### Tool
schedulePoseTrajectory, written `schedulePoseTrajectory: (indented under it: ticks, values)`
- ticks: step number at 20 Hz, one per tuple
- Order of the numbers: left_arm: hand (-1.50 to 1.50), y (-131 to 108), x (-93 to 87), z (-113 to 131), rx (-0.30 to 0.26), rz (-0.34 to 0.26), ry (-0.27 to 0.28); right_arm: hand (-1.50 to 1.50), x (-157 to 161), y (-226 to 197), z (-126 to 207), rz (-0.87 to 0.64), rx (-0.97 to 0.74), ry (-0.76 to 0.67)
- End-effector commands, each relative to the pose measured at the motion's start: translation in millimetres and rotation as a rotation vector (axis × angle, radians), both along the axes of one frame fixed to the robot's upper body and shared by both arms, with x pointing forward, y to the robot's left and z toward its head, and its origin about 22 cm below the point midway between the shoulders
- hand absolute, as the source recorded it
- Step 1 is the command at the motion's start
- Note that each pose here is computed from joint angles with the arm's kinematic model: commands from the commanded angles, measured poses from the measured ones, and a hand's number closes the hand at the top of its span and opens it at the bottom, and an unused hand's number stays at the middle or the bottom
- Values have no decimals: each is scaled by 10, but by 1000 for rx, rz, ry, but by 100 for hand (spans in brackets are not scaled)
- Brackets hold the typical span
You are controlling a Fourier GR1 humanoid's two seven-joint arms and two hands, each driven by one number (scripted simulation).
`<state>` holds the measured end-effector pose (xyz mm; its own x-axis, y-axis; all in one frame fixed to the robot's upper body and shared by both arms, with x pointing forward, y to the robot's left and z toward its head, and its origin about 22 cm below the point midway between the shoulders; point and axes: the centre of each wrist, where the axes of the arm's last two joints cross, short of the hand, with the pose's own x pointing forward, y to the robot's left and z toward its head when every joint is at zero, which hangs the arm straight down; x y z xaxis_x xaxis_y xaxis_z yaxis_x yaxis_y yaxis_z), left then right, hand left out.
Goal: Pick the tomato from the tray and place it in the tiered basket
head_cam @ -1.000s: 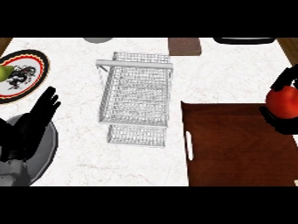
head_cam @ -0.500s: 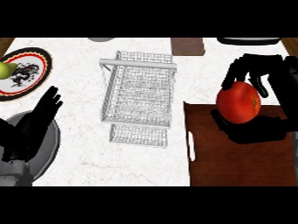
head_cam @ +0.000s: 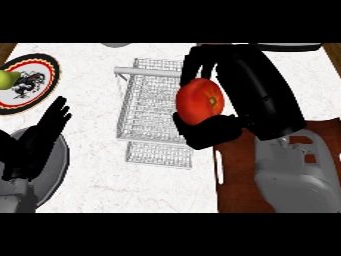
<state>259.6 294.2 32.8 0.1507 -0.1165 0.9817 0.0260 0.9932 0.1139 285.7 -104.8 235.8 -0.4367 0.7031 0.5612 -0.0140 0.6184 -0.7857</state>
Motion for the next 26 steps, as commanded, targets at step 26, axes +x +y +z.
schedulePoseTrajectory:
  ticks: [26]
  values:
    - [0, -32, 156, 81, -10, -9, -5, 150, 697, 865, -750, -141, 109, -62]
